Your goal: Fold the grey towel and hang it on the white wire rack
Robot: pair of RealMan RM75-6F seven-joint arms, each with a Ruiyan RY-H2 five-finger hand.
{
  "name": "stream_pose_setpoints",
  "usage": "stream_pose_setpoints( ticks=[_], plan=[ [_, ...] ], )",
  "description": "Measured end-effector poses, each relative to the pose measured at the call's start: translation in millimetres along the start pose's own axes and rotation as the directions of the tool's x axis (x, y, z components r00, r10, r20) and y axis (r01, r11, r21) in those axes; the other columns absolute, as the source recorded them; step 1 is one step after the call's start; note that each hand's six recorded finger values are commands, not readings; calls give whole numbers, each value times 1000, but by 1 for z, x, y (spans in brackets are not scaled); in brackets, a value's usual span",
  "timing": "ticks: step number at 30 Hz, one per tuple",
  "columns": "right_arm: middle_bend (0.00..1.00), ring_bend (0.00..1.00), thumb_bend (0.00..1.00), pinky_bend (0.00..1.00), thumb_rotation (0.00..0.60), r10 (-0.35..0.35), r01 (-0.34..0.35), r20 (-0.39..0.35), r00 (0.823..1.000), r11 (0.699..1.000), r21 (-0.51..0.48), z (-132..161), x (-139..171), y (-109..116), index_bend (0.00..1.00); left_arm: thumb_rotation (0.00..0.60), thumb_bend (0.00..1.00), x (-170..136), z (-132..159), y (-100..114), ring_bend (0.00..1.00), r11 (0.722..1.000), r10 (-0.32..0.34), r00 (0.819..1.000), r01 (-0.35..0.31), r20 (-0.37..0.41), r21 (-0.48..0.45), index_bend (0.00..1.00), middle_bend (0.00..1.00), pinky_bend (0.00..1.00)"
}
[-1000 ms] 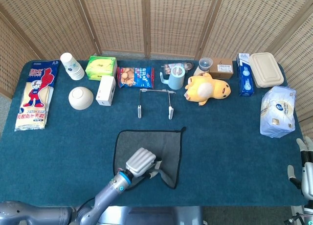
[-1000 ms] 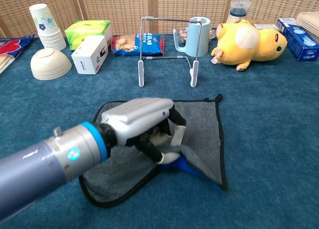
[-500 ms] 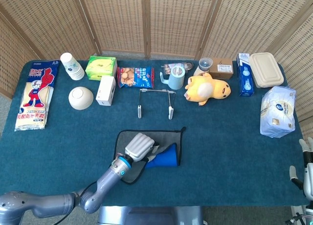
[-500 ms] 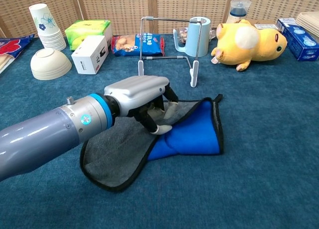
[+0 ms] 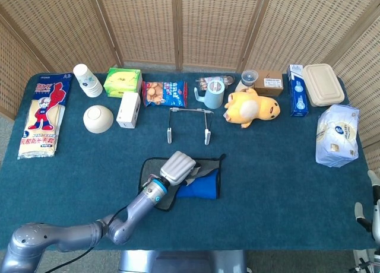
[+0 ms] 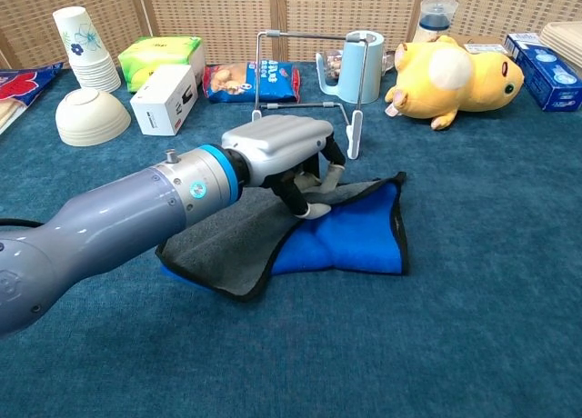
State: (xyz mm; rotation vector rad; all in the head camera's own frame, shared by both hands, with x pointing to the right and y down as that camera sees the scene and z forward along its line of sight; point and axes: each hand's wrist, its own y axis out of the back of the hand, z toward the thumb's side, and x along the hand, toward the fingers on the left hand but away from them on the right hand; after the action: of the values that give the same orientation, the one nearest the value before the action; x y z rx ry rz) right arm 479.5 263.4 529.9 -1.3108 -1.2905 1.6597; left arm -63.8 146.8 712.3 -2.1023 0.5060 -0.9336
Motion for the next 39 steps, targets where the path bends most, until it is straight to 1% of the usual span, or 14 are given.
stream_pose_setpoints(
  ticks=[13,18,26,39],
  plan=[
    [38,0,390,0,600,-1,1,10,1000,1000,-7,-3,2,0,73,600,458,11,-7,-1,1000,999,4,1000,-4,-6,49,644,1000,1000],
    [38,0,391,0,600,-4,4,12,1000,1000,-6,-4,2,1,71,600,459,13,-9,0,1000,999,10,1000,-10,-10,49,645,1000,1000],
    [38,0,390,0,600,1,0,12,1000,1000,-2,-3,2,0,70,600,459,8,-16,-6,1000,999,-4,1000,5,-22,51,644,1000,1000],
    [38,0,390,0,600,4,-4,11,1000,1000,2,0,0,-1,63,600,459,9,-26,-5,1000,998,-1,999,3,-42,62,643,1000,1000]
  ],
)
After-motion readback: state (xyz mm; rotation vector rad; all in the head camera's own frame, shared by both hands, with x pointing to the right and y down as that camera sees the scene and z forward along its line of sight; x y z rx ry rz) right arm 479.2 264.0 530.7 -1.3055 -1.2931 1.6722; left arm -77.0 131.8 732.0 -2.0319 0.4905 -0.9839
